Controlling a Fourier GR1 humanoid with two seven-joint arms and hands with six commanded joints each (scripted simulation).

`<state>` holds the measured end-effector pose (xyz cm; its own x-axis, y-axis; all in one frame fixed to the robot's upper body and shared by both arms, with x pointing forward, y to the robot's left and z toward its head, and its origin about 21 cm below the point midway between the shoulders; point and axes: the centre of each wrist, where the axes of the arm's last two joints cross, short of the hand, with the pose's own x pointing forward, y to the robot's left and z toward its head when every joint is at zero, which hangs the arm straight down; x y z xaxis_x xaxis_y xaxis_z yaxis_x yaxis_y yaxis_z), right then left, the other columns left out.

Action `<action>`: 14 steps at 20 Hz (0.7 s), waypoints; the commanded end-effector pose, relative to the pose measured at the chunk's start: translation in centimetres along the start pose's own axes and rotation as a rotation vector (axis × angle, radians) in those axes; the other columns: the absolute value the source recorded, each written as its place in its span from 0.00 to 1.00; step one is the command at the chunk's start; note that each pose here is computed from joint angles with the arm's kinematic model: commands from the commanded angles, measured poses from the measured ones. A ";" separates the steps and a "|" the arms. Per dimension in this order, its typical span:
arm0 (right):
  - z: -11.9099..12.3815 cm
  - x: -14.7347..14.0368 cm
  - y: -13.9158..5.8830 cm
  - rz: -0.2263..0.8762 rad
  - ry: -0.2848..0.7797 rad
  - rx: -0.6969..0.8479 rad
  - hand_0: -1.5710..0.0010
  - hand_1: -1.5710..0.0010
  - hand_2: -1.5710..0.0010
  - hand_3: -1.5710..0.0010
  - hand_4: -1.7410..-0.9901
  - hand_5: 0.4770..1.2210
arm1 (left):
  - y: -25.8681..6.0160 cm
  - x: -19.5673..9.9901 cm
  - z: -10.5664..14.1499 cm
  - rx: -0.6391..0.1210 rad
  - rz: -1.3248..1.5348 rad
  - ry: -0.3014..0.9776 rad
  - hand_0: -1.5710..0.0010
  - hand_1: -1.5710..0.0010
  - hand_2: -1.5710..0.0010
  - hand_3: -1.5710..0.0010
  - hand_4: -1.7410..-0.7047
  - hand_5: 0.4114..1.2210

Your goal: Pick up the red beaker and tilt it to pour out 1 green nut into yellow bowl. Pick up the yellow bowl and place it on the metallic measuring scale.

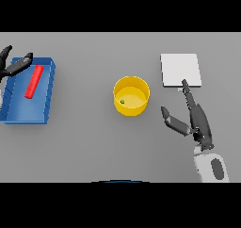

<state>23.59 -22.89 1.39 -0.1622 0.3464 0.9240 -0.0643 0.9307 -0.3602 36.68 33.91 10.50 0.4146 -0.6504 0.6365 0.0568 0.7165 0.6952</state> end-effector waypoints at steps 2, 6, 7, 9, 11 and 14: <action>-0.7 0.6 0.0 0.046 -0.051 0.073 1.00 1.00 1.00 1.00 0.87 0.23 | -0.2 0.5 0.1 0.002 0.040 -0.049 0.97 0.98 0.98 0.98 0.92 0.29; -3.2 2.1 -0.9 0.312 -0.088 0.256 1.00 1.00 1.00 1.00 0.82 0.23 | -0.9 0.7 0.2 -0.007 0.081 -0.073 0.99 0.99 0.99 0.99 0.91 0.31; -3.7 2.2 -1.2 0.385 -0.089 0.296 1.00 1.00 1.00 1.00 0.82 0.22 | -1.2 0.4 0.4 -0.015 0.081 -0.073 0.99 0.99 0.99 0.99 0.91 0.32; -5.3 2.9 -0.9 0.531 -0.139 0.371 1.00 1.00 1.00 1.00 0.80 0.20 | -1.3 0.7 0.6 -0.015 0.088 -0.074 0.99 0.99 1.00 1.00 0.90 0.34; -6.8 4.1 -0.5 0.662 -0.207 0.469 1.00 1.00 1.00 1.00 0.79 0.21 | -1.4 0.7 0.6 -0.022 0.091 -0.061 1.00 1.00 1.00 1.00 0.90 0.34; -8.1 4.9 0.5 0.799 -0.288 0.600 1.00 1.00 1.00 1.00 0.77 0.22 | -1.2 0.8 0.6 -0.024 0.091 -0.068 1.00 1.00 1.00 1.00 0.90 0.34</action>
<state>30.73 -19.79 6.81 -0.5986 0.7202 0.3507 -0.3001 0.2043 -0.9318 36.40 32.40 10.36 0.3557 -0.5978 0.7184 0.0433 0.7784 0.6263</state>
